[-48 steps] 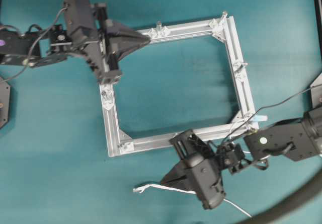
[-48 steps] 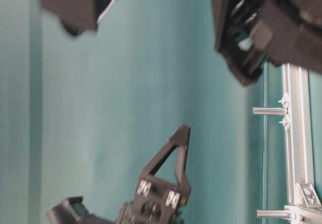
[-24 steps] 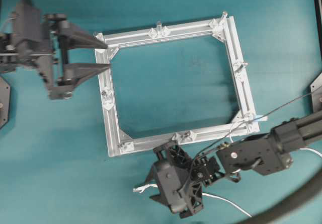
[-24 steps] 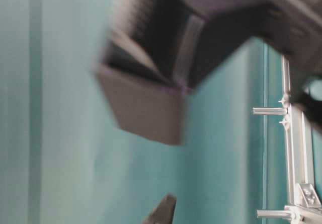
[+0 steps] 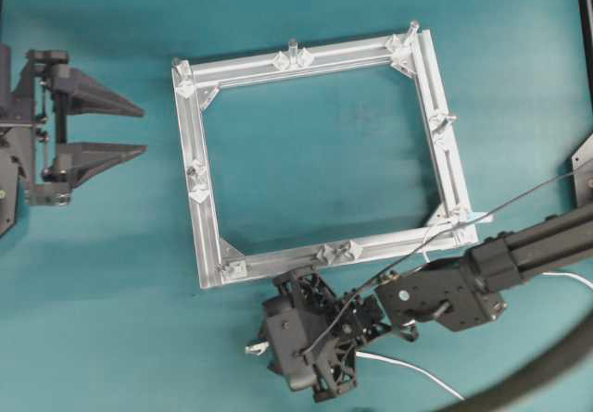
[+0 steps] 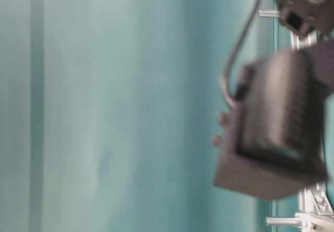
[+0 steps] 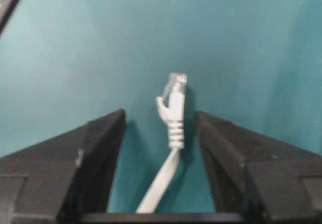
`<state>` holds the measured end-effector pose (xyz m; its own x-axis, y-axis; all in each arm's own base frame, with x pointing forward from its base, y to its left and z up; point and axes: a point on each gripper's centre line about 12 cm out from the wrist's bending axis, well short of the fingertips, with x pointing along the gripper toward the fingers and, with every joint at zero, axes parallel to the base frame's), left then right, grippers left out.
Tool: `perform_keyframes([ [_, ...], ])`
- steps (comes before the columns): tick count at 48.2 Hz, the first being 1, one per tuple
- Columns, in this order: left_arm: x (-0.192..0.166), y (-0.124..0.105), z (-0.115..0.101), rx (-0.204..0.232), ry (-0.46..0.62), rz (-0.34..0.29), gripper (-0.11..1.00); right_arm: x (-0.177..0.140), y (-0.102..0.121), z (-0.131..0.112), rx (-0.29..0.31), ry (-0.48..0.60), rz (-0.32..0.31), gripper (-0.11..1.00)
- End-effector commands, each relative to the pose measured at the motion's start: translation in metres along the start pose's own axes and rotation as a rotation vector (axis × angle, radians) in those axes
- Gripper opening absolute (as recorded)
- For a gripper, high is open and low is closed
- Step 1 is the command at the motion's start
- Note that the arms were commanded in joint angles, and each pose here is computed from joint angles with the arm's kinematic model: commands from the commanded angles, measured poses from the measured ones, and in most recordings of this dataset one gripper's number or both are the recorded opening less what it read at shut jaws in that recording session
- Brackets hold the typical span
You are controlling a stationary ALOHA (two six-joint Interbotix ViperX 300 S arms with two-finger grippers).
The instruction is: Move the cable alternately left and right between 8 pins so it hooks onto each one.
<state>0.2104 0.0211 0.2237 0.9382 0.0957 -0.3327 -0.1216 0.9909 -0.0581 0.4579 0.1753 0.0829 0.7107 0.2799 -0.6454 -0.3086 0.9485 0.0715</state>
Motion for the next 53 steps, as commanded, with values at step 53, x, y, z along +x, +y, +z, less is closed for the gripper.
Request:
perform_keyframes([
  [53,-0.034,-0.001,-0.028,0.009,0.068,-0.015,0.67,-0.124,0.005,0.021,0.116,-0.057,0.004,0.15],
])
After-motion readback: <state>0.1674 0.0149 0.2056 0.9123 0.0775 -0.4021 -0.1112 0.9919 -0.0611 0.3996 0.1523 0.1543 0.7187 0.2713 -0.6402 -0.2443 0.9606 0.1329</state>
